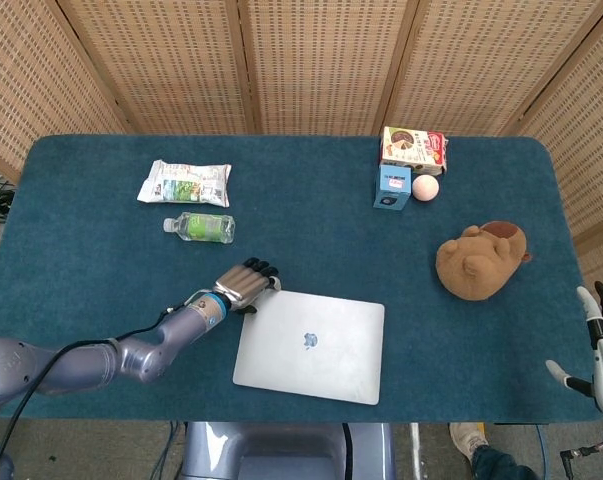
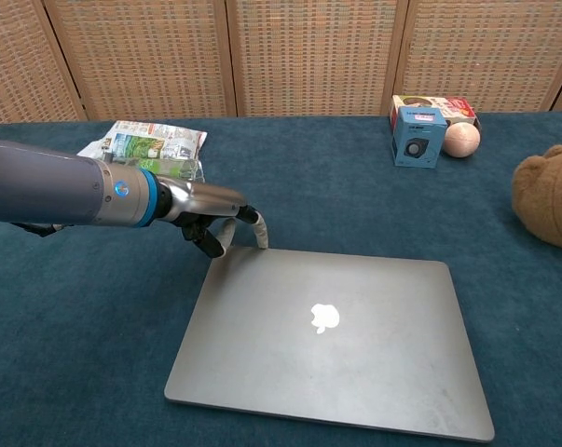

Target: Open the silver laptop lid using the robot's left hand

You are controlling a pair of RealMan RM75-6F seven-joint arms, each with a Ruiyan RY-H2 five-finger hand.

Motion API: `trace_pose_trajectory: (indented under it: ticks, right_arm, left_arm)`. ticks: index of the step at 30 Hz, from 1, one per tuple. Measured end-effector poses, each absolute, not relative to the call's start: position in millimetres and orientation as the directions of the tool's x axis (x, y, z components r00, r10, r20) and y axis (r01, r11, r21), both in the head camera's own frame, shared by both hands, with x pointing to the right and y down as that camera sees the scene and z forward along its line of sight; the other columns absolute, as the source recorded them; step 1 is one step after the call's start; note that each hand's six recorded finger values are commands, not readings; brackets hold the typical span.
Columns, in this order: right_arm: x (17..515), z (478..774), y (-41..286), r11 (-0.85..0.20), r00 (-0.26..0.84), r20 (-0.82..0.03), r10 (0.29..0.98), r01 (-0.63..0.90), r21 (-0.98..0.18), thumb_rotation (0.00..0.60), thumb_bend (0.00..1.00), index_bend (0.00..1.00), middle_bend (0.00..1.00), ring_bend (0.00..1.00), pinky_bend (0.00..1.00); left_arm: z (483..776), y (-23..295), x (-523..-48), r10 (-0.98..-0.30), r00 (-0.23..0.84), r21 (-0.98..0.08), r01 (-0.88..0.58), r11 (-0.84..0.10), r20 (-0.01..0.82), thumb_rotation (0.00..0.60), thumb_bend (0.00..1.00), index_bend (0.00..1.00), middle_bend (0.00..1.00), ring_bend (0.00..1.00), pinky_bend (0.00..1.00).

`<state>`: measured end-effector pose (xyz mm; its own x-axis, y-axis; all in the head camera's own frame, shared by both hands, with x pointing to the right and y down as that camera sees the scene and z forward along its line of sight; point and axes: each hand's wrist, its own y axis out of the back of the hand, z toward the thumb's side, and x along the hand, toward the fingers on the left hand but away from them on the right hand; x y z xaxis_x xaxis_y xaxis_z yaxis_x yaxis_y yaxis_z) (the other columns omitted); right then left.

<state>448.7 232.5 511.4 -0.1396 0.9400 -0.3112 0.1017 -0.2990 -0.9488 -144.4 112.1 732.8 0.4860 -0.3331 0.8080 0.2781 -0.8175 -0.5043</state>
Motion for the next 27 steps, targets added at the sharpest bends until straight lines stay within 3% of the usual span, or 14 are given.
trace_pose_trajectory:
  ticks: [16,19,21,24,27]
  right_arm:
    - [446.3,508.9,232.3,-0.289,-0.133,-0.301,0.944,0.104,-0.952,0.6,0.03,0.0,0.0,0.0,0.0]
    - [446.7,508.7,232.5,-0.288,-0.133,-0.3,0.945,0.105,-0.952,0.6,0.03,0.0,0.0,0.0,0.0]
    - [446.7,509.3,232.8,-0.289,-0.133,-0.302,0.944,0.107,-0.951,0.6,0.03,0.0,0.0,0.0,0.0]
    - [446.4,510.7,233.5,-0.291,-0.131,-0.305,0.943,0.112,-0.95,0.6,0.03,0.0,0.0,0.0,0.0]
    - [445.8,511.1,233.8,-0.292,-0.128,-0.305,0.944,0.114,-0.95,0.6,0.03,0.0,0.0,0.0,0.0]
  left_arm:
    - [708.2,131.2,-145.7,-0.258,0.525,-0.462,0.304,-0.833,0.811,0.538,0.95,0.24,0.1,0.02,0.01]
    - [701.8,127.7,-147.9,-0.274,0.529,-0.476,0.292,-0.83,0.803,0.535,0.82,0.24,0.09,0.0,0.01]
    - [698.1,123.7,-148.5,-0.306,0.534,-0.501,0.27,-0.822,0.788,0.534,0.67,0.22,0.06,0.0,0.01]
    - [691.3,117.4,-149.1,-0.375,0.544,-0.558,0.218,-0.801,0.75,0.534,0.43,0.19,0.04,0.0,0.01]
    - [682.0,114.5,-149.0,-0.451,0.562,-0.628,0.163,-0.761,0.693,0.533,0.29,0.17,0.01,0.0,0.01]
